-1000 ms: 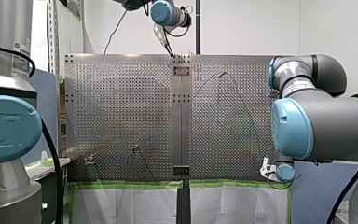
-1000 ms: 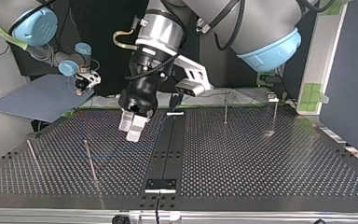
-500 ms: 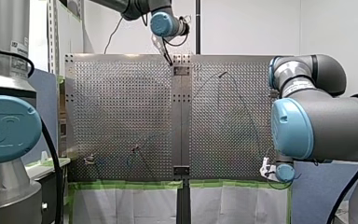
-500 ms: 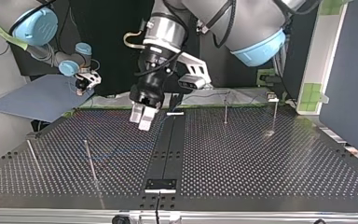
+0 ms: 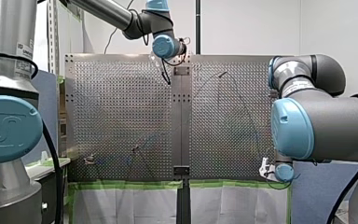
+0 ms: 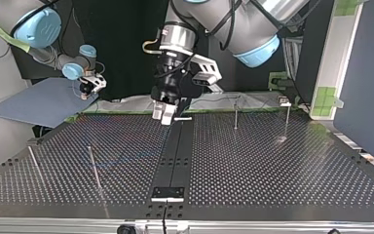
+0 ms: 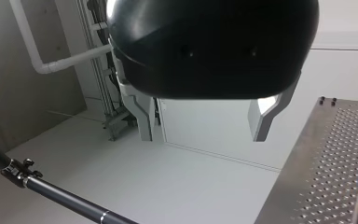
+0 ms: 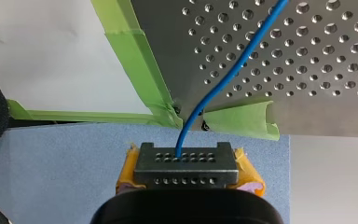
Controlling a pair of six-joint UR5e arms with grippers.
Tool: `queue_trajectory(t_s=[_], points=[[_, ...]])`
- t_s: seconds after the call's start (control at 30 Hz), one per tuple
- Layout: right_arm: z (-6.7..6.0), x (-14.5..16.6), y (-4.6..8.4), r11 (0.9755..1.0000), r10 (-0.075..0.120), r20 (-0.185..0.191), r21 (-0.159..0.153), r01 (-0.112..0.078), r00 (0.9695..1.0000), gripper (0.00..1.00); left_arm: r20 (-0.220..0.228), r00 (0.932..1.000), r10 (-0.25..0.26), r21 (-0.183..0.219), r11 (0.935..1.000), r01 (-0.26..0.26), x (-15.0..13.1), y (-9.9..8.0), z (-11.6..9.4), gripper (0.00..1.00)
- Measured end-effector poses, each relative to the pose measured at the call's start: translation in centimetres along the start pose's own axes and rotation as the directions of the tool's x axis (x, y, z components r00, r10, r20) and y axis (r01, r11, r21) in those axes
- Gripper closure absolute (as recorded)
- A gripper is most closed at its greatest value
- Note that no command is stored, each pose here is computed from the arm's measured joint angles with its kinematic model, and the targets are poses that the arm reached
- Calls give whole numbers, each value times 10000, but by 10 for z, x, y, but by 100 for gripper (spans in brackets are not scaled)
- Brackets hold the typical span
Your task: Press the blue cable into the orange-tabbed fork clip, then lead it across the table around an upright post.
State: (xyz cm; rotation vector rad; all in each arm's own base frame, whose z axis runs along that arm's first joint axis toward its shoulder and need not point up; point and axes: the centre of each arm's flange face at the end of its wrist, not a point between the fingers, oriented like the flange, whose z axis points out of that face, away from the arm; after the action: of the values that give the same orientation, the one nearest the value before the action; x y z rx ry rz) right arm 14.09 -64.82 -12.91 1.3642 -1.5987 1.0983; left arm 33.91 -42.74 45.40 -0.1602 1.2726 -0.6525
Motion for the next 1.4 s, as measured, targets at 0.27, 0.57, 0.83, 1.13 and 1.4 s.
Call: queue_trajectory(t_s=[0.27, 0.57, 0.83, 1.13, 1.4], points=[[0, -1, -2, 10000, -16, 7, 25, 16, 10000, 100, 11, 10000, 30, -17, 10000, -30, 21, 15, -14, 0], [-1, -1, -3, 10000, -30, 13, 44, 29, 10000, 100, -173, 9998, 131, -90, 9999, -133, 44, 34, -33, 0], [-1, -2, -4, 10000, -31, 8, 66, 31, 10000, 100, -726, 9964, 431, -303, 9985, -454, 64, 53, -56, 0], [-1, -2, -6, 10000, -35, 9, 89, 34, 10000, 100, -1280, 9880, 867, -671, 9931, -959, 84, 76, -81, 0], [-1, -2, -8, 9999, -42, 0, 119, 42, 10000, 100, -1796, 9765, 1192, -800, 9876, -1353, 99, 96, -103, 0]])
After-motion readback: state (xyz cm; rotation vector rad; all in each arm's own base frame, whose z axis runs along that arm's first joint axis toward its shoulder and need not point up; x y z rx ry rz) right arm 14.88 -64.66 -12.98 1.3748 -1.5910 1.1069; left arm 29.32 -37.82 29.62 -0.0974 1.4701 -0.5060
